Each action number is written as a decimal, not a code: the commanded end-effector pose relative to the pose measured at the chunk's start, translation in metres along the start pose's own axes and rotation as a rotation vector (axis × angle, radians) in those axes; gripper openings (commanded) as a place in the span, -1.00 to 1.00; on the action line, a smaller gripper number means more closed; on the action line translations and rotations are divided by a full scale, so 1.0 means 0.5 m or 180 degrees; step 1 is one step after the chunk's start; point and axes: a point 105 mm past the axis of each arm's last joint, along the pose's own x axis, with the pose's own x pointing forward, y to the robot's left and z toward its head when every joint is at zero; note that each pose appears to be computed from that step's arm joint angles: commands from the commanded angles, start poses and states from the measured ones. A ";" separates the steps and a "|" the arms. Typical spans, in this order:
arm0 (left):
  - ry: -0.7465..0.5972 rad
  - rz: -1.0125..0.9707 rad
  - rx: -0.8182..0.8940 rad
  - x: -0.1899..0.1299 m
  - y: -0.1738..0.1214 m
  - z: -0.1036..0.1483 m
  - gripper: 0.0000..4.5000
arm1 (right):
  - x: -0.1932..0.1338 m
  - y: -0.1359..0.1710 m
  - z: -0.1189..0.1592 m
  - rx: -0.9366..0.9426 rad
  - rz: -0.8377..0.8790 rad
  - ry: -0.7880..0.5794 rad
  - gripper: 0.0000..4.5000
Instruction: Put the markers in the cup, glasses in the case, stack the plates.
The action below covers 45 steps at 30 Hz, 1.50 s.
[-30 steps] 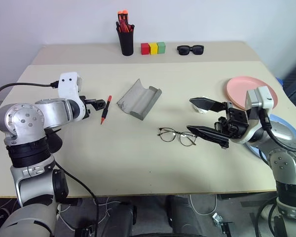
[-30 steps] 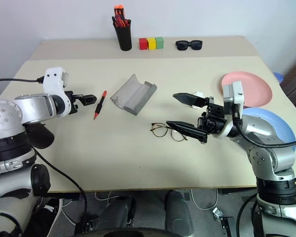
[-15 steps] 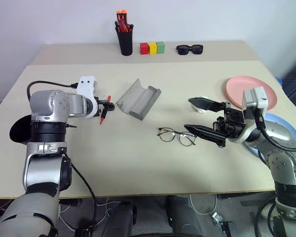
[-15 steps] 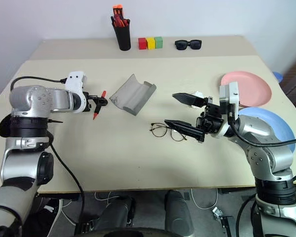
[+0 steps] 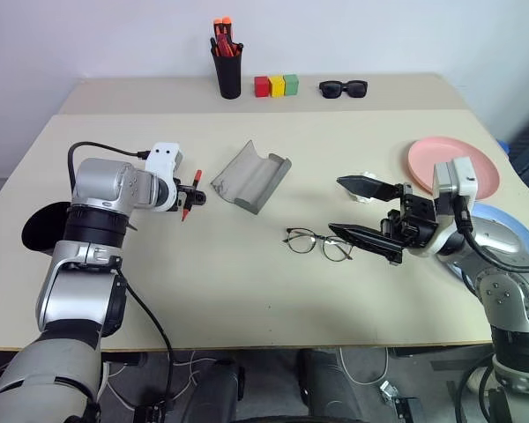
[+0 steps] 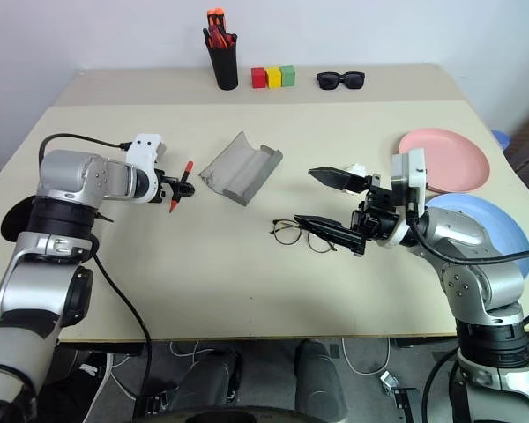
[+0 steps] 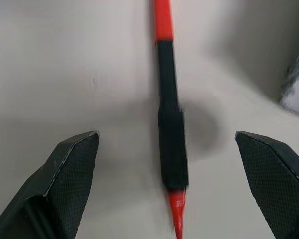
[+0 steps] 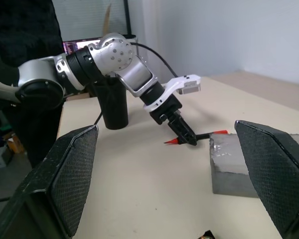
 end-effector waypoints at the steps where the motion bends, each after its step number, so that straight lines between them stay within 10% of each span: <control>1: -0.0051 -0.0088 0.0129 -0.001 -0.016 0.019 0.99 | 0.002 0.008 0.022 -0.0199 0.0018 -0.0076 1.00; 12: 0.0306 -0.0333 0.0137 -0.005 -0.032 -0.028 -0.98 | -0.002 0.003 0.021 -0.0225 -0.0025 -0.0050 1.00; 20: -0.0509 -0.0161 0.0067 -0.073 0.008 0.056 -0.98 | -0.005 -0.001 0.020 -0.0253 -0.0051 -0.0029 1.00; 31: -0.2695 -0.0060 -0.0102 -0.254 0.008 0.150 -0.98 | -0.004 -0.007 0.021 -0.0257 -0.0021 -0.0035 1.00; 45: -0.3961 0.0012 0.0105 -0.460 0.078 0.038 -0.98 | -0.016 -0.013 0.032 -0.0228 0.0053 -0.0103 1.00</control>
